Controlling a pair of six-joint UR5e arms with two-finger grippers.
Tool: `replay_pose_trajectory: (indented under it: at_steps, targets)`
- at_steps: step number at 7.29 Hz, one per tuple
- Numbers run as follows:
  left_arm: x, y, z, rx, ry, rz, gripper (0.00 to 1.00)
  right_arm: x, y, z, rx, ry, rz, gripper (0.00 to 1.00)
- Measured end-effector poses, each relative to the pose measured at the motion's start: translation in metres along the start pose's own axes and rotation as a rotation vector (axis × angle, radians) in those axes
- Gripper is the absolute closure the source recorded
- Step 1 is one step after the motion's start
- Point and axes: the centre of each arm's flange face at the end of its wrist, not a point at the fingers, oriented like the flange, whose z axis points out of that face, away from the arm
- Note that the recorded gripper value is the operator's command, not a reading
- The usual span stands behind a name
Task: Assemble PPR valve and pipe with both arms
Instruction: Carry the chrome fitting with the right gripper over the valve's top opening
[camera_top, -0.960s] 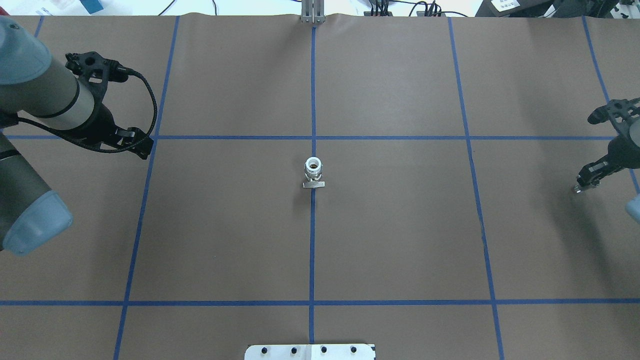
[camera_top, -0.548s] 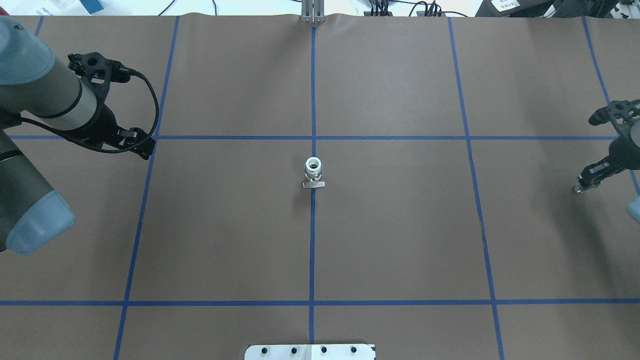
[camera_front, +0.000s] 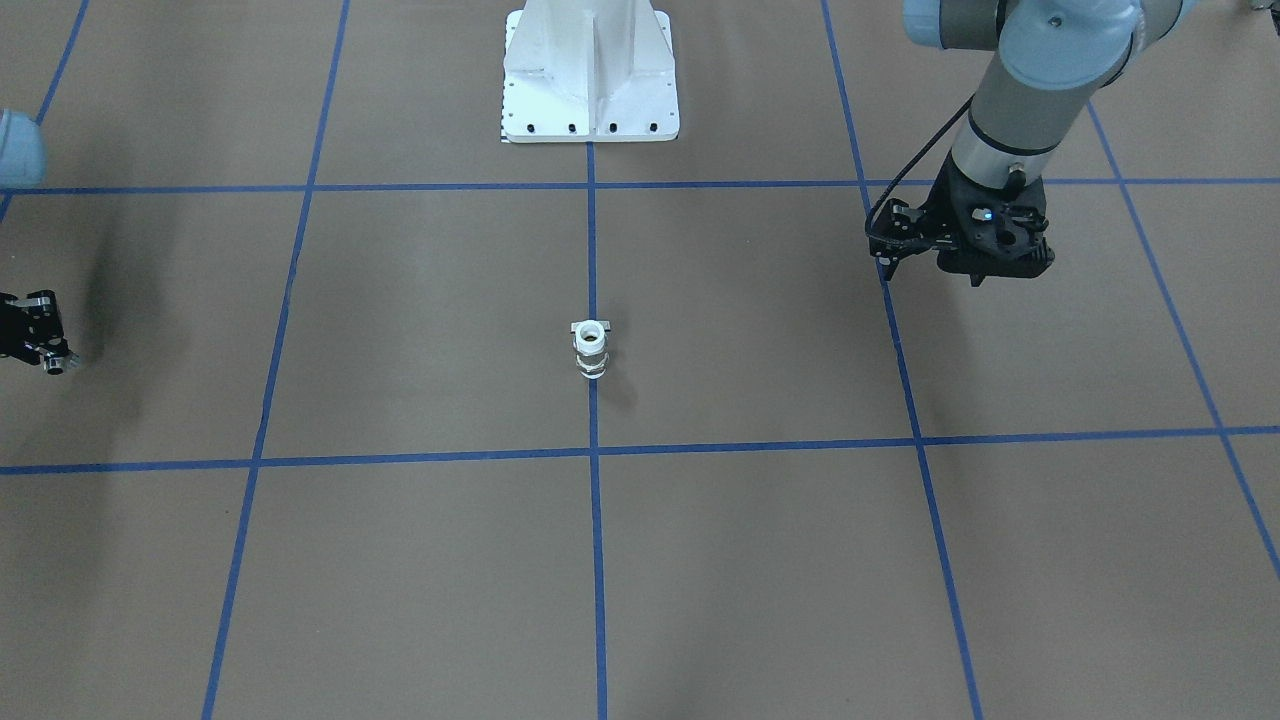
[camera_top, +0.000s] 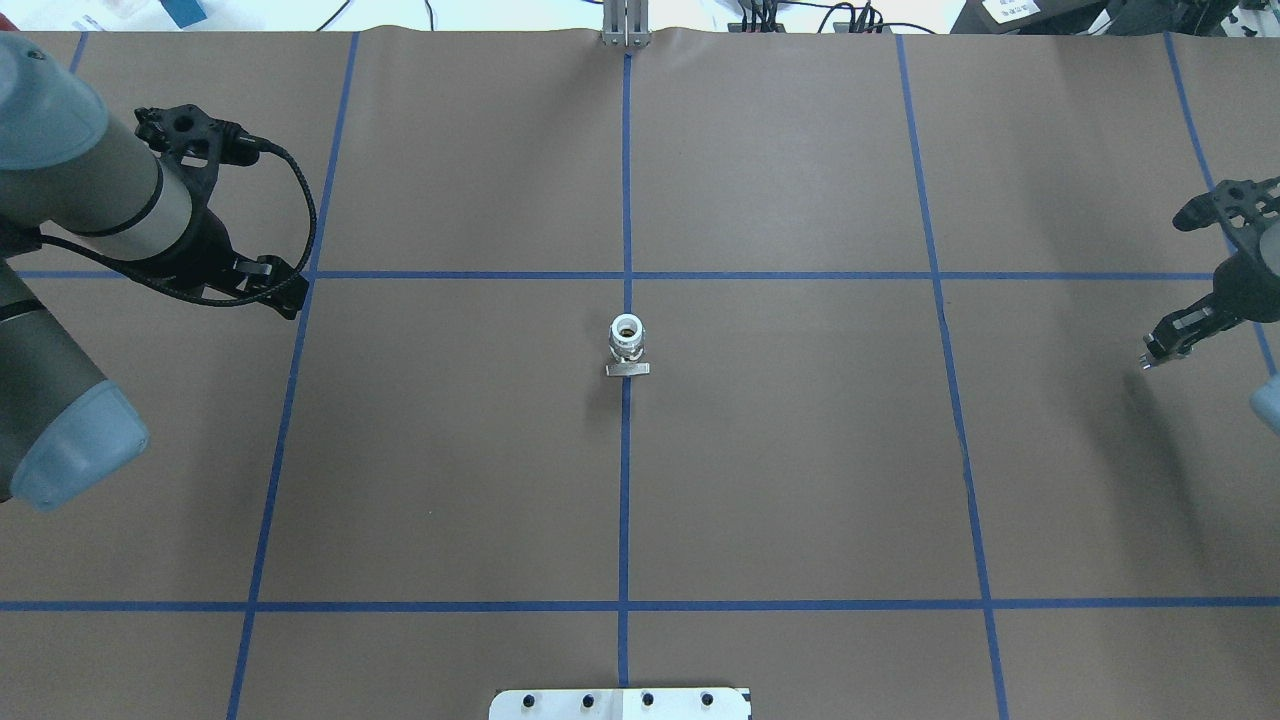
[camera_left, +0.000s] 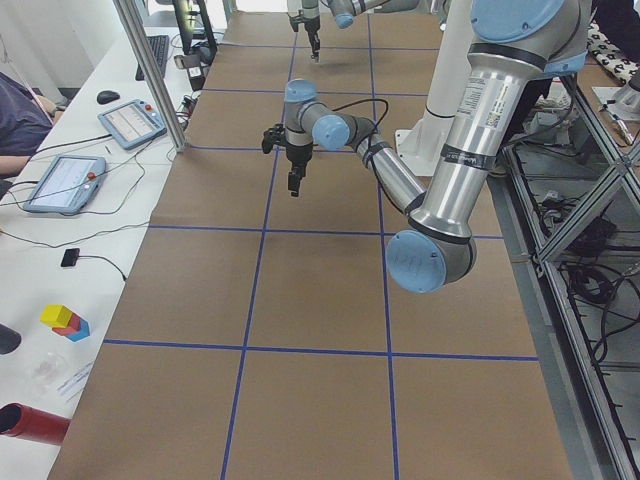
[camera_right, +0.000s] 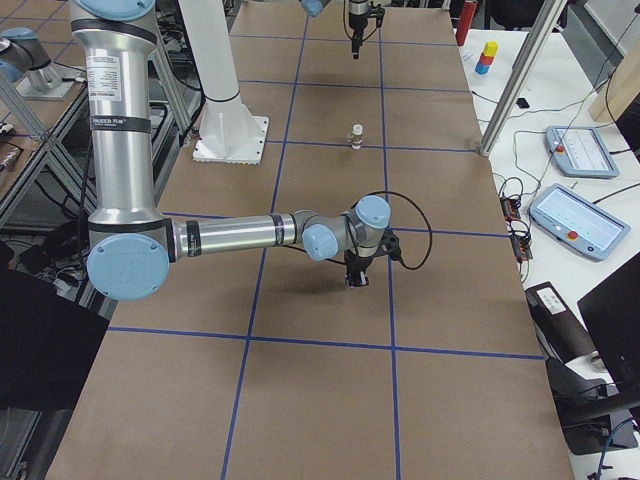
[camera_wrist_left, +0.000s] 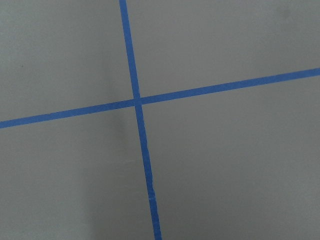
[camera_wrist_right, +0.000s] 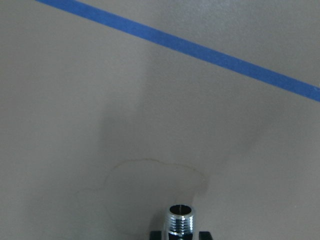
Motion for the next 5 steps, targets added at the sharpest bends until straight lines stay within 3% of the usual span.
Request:
replay_pose_trajectory:
  at_steps: [3,5]
  targets:
    - [-0.070,0.008,0.008,-0.013,-0.057,0.150,0.01,-0.086,-0.099,-0.098,-0.022,-0.018,0.070,1.00]
    - [-0.151,0.013,0.002,-0.008,-0.107,0.249,0.01,-0.177,-0.153,-0.166,-0.026,-0.037,0.197,1.00]
